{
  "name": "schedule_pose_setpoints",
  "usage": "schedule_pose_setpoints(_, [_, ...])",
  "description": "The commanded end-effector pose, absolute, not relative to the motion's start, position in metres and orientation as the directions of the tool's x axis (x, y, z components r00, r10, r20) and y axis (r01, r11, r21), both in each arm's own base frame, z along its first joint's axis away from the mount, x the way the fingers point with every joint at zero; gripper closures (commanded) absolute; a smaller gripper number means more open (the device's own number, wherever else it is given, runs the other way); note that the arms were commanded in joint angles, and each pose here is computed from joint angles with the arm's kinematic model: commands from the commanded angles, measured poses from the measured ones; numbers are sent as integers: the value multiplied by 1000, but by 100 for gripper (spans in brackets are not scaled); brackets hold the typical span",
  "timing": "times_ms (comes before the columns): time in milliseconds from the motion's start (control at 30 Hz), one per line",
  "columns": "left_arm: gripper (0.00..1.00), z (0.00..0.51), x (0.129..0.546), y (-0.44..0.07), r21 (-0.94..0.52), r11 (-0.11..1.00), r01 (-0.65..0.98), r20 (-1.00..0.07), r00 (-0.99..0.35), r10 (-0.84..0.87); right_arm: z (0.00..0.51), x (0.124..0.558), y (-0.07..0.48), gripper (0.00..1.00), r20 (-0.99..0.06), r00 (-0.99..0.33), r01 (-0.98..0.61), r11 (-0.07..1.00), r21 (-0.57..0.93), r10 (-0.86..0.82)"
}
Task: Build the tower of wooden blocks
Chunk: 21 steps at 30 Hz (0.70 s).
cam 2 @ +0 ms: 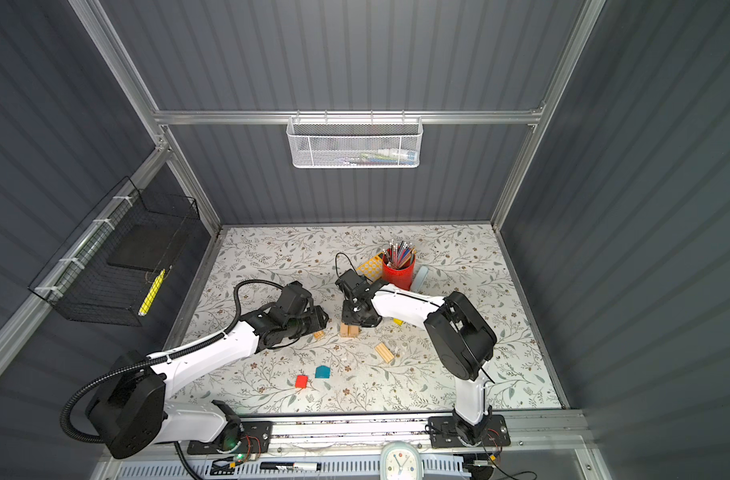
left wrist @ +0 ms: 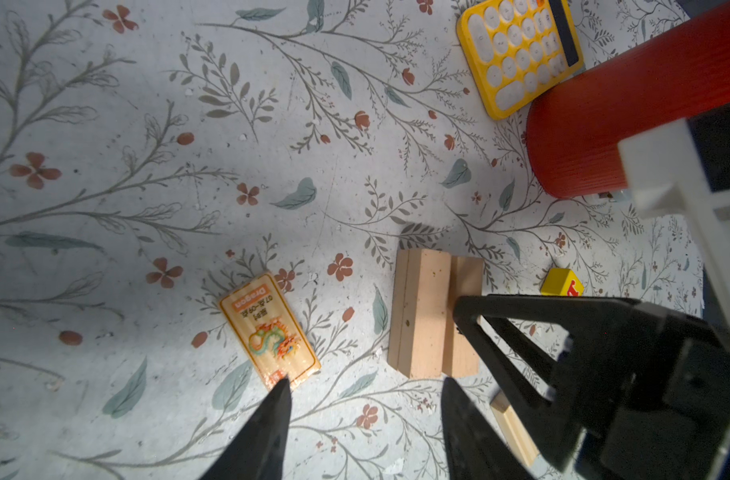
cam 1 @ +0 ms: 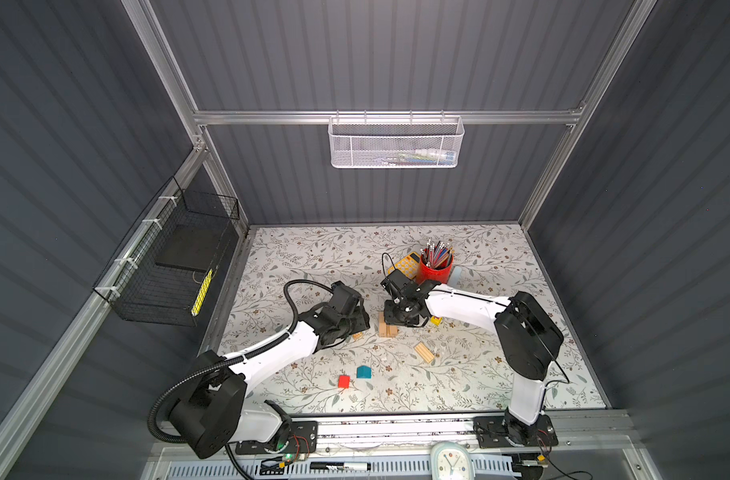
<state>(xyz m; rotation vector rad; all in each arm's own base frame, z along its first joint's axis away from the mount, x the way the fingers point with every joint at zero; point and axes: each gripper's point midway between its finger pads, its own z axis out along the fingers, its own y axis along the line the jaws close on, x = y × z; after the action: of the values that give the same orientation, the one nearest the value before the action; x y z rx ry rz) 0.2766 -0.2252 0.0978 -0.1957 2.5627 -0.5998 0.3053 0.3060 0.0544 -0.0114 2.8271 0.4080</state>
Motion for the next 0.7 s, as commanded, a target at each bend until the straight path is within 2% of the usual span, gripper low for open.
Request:
schedule_pose_setpoints(0, [42,110,283,-231,-467,884,-8,-442,-864,-241,75,303,297,62,-304,-951,-41,957,286,50])
schedule_pose_setpoints(100, [42,108,284,-235,-471,882,-1,-439,-867,-235,83,300,293,62,-311,-949,-49,950,308,52])
schedule_pose_setpoints(467, [49,103,292,-252,-502,865,10,-411,-883,-228,87,292,294,64,-255,-959,-32,840,542,128])
schedule_pose_setpoints(667, [56,94,297,-253,-479,878,-12,-400,-887,-231,72,297,292,67,-214,-965,7,836,549,149])
